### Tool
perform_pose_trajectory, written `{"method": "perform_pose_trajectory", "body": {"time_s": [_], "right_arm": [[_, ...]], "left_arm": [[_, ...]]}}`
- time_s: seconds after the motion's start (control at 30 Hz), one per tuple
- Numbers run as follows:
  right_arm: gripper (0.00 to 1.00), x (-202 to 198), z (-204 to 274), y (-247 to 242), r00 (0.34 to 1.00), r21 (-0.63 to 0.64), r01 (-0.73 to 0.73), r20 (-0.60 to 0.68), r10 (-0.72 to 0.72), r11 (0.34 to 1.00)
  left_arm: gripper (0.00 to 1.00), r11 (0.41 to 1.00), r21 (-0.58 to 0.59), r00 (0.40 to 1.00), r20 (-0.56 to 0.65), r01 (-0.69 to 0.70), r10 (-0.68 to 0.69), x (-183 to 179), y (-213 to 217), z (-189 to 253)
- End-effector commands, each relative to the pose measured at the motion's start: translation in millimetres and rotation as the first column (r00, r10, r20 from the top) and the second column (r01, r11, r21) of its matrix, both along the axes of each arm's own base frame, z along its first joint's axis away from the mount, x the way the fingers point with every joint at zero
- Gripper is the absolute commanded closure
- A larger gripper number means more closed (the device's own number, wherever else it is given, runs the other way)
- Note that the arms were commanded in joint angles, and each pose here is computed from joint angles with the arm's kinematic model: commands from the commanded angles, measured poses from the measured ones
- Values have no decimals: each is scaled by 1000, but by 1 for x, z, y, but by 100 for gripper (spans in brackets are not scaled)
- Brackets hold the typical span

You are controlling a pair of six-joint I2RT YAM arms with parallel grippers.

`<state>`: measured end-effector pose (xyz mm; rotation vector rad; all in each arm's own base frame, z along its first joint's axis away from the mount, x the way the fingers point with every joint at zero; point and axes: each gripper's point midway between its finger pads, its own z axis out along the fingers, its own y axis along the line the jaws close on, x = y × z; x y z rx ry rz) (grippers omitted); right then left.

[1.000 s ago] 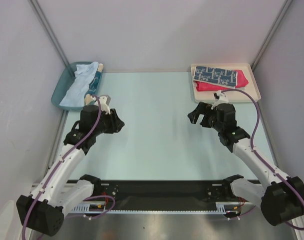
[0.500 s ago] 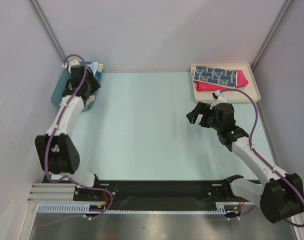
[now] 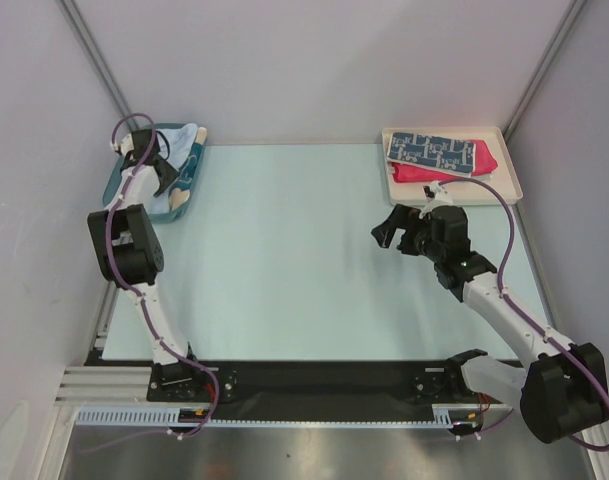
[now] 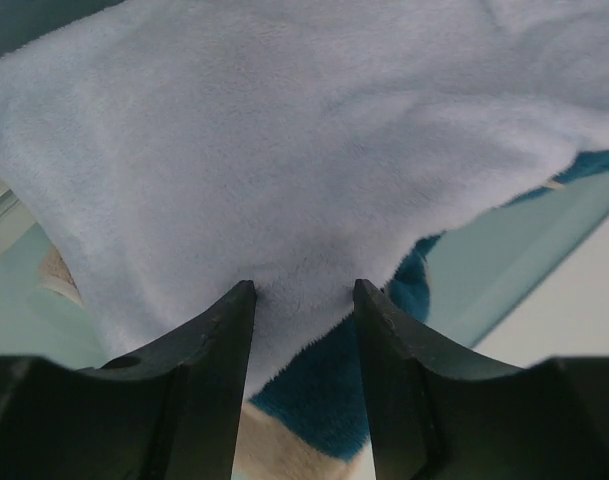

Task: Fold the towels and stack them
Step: Grab crumpled towel

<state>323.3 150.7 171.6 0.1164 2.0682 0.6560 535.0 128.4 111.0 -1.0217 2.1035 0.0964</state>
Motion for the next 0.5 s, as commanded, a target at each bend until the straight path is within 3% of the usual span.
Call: {"method": "perform_pose_trajectory", "body": {"time_s": [0.0, 0.17, 0.3, 0.33, 0.47], "right_arm": [[0, 1, 2, 5, 1000, 23, -14, 14, 14, 1000], [0, 5, 6, 8, 999, 32, -19, 35, 18, 999], [0, 6, 5, 8, 999, 30, -18, 32, 17, 999], [0, 6, 5, 7, 999, 29, -17, 34, 16, 999], [0, 7, 5, 8, 999, 27, -21, 35, 20, 999]], "left_arm": [[51, 999, -37, 999, 41, -31, 32, 10, 10, 9], [60, 998, -59, 999, 42, -16, 19, 15, 10, -3], [93, 997, -71, 997, 80, -4, 10, 17, 8, 8], [97, 998, -68, 995, 95, -5, 11, 18, 9, 14], [100, 999, -35, 976, 218, 33, -24, 29, 7, 63]]}}
